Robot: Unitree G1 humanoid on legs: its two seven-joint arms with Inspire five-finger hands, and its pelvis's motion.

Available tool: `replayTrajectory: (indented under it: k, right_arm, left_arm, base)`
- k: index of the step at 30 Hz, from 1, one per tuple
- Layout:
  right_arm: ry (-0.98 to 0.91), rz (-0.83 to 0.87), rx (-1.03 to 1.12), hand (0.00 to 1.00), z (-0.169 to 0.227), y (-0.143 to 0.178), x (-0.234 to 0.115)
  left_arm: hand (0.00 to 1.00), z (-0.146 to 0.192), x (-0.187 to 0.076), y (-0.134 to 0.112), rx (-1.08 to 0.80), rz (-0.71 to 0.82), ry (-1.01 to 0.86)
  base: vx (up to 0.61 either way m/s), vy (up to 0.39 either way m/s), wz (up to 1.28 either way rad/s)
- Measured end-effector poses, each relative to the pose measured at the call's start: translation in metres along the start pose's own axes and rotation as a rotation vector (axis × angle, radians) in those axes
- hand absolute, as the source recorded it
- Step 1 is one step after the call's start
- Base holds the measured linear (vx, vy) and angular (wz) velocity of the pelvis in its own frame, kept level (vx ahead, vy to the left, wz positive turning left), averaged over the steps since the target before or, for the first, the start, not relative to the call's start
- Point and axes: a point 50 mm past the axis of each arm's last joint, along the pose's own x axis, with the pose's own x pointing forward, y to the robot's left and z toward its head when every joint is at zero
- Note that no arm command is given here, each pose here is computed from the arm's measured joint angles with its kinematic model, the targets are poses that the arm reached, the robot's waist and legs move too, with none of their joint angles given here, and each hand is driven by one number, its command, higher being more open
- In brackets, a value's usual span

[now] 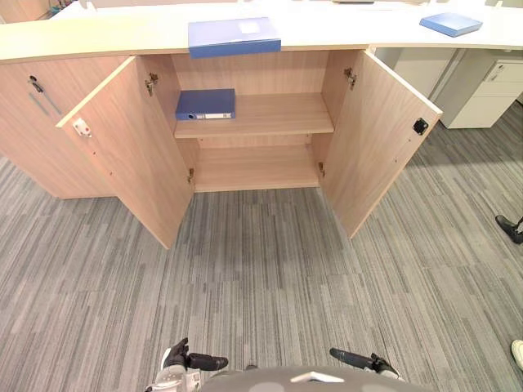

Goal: Walk over to the cabinet, pick up the folder, carry it to the office cabinet, place the folder inside the office cabinet, then close the office cabinet door

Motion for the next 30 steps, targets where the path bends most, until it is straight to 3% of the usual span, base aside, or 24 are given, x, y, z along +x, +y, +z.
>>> replayTrajectory:
  k: [30]
  right_arm:
    - [-0.041, 0.054, -0.149, 1.00, 0.013, 0.018, 0.001]
  left_arm:
    - [1.00, 0.006, 0.001, -0.002, 0.037, -0.040, -0.027]
  base:
    - [-0.05, -0.015, -0.04]
